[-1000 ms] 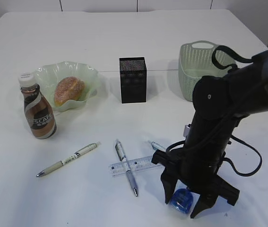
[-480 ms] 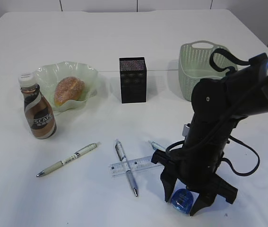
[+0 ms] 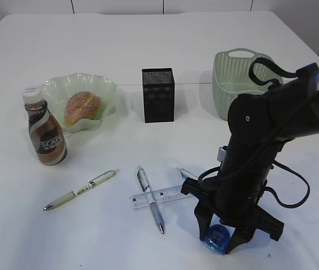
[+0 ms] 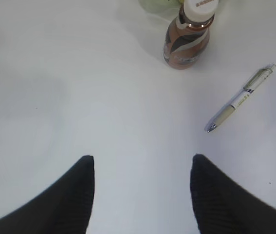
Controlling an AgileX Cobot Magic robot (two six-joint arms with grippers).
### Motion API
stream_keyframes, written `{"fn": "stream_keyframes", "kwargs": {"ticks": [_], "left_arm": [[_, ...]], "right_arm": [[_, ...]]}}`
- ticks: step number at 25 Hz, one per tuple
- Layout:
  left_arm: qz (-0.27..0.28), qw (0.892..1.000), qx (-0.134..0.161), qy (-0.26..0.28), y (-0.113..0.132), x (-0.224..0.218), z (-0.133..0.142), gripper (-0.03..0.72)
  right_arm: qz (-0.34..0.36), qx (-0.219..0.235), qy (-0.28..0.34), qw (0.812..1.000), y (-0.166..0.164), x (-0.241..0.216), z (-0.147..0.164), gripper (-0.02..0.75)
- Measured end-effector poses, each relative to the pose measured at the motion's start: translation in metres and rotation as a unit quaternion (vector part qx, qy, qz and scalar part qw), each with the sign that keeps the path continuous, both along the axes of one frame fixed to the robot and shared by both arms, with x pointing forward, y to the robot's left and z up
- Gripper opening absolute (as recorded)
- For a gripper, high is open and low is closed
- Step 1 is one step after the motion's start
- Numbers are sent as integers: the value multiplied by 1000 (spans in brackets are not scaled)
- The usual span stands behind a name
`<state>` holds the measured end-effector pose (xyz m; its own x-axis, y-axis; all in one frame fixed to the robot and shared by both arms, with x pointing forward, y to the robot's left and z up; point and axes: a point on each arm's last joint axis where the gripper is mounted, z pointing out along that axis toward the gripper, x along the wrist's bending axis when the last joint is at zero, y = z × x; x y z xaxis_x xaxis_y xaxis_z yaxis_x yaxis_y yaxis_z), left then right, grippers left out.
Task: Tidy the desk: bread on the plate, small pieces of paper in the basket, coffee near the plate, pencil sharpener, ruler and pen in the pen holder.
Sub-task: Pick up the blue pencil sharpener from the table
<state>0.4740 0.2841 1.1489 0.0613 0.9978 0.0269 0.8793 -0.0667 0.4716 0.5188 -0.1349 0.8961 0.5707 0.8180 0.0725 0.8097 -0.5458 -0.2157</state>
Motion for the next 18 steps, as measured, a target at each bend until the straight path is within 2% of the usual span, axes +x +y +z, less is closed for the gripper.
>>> {"fn": "stream_keyframes", "kwargs": {"ticks": [5,11,18], "left_arm": [[0,1000,0,0,0,0,0,436],[0,1000,0,0,0,0,0,436],[0,1000,0,0,0,0,0,430]], "right_arm": [[4,1,-1,1000,0,0,0,356],[28,-5,-7,1000,-2,0,0,354],[169,3,-27,985,-4,0,-1,353]]}}
